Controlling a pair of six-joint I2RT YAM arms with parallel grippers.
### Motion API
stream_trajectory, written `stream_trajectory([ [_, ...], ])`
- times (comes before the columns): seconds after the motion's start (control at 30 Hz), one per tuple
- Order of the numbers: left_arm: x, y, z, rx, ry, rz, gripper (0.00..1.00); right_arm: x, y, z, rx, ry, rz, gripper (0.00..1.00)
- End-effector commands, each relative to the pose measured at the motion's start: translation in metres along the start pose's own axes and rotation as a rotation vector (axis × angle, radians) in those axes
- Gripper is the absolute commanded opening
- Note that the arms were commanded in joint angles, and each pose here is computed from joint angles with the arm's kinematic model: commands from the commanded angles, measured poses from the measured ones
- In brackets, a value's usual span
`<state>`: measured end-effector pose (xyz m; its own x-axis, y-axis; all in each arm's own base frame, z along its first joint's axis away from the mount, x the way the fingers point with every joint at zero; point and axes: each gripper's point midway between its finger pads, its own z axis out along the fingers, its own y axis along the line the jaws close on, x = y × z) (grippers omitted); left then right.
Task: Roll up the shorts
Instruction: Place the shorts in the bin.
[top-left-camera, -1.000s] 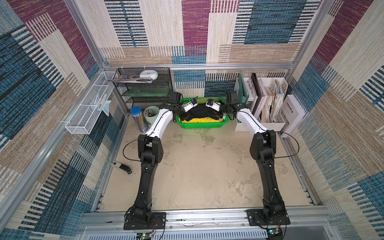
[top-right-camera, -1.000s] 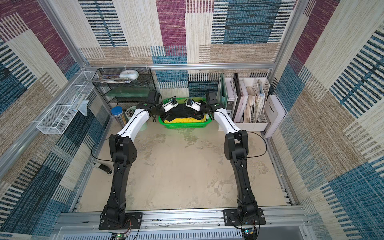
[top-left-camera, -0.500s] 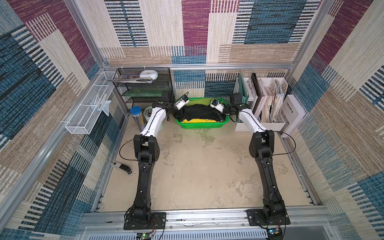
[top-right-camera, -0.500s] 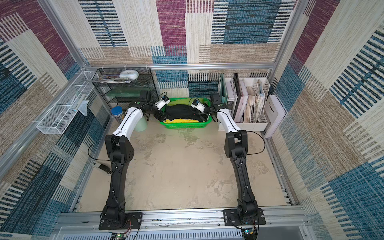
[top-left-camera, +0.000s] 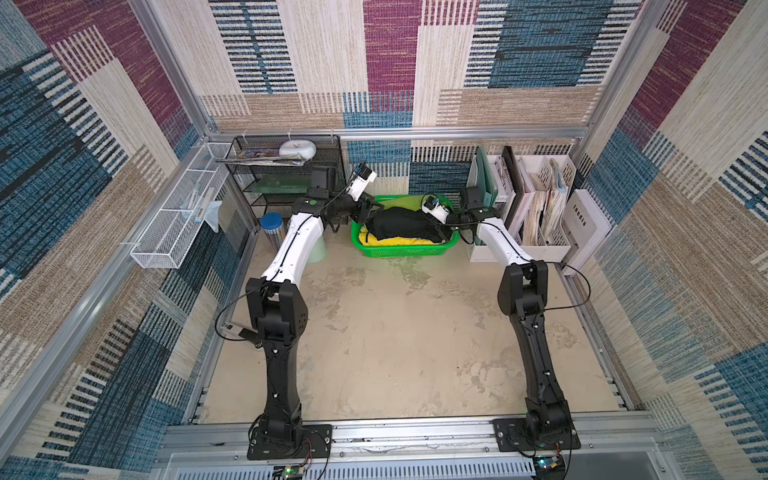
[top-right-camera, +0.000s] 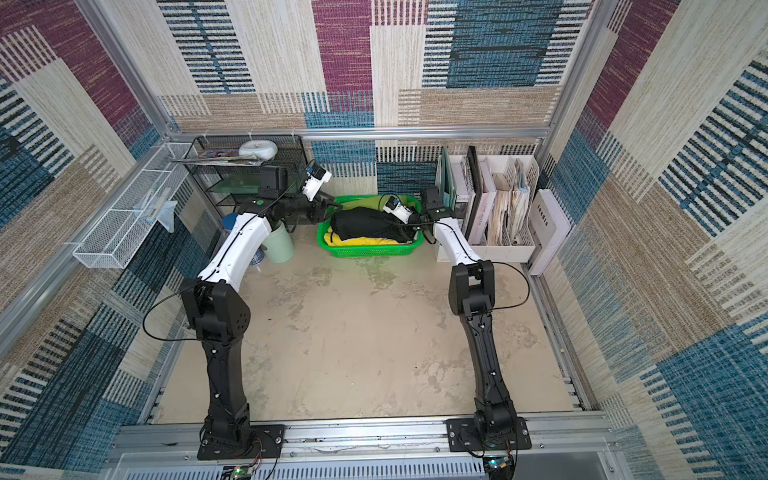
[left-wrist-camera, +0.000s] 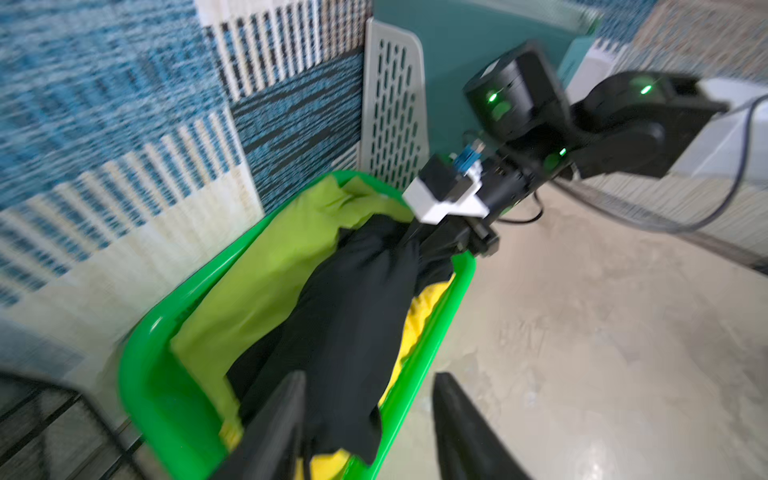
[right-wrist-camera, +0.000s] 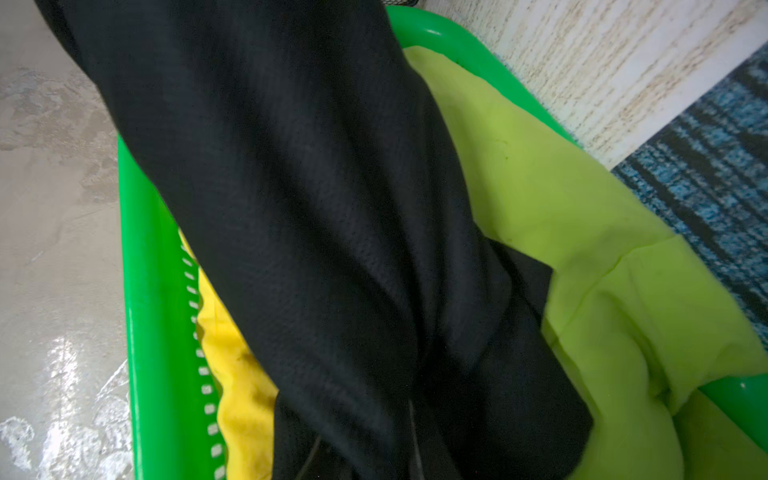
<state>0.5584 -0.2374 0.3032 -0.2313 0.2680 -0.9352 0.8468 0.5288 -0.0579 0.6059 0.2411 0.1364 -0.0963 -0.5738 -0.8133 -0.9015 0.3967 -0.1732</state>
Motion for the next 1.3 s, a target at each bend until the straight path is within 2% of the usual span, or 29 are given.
stream_trajectory([
  [0.0,-0.010,-0.018,0.037,0.115,-0.039,-0.061,0.00,0.007,-0.009,0.000,0.053,0.030,0.025,0.10],
  [0.07,-0.003,-0.010,0.063,0.112,-0.041,-0.102,0.00,0.006,-0.008,0.000,0.057,0.024,0.028,0.10],
  [0.23,0.029,0.012,0.094,0.067,-0.042,-0.172,0.00,0.007,-0.006,-0.002,0.061,0.029,0.028,0.10],
  [0.5,0.104,0.019,0.118,0.010,0.147,-0.186,0.00,-0.008,-0.001,-0.010,0.053,-0.022,0.016,0.15],
  [0.73,0.162,0.032,0.125,-0.039,0.274,-0.216,0.00,-0.029,0.000,-0.025,0.064,-0.058,0.002,0.50],
  [0.83,0.175,0.041,0.127,-0.084,0.300,-0.221,0.00,-0.040,0.003,-0.035,0.060,-0.066,-0.013,0.61],
  [0.93,0.177,0.042,0.127,-0.084,0.301,-0.214,0.00,-0.048,0.009,-0.046,0.045,-0.063,-0.028,0.68],
  [1.1,0.175,0.043,0.125,-0.089,0.302,-0.200,0.00,-0.058,0.020,-0.066,0.045,-0.053,-0.053,0.71],
  [1.27,0.175,0.042,0.122,-0.095,0.312,-0.196,0.00,-0.081,0.034,-0.093,0.056,-0.106,-0.093,0.73],
])
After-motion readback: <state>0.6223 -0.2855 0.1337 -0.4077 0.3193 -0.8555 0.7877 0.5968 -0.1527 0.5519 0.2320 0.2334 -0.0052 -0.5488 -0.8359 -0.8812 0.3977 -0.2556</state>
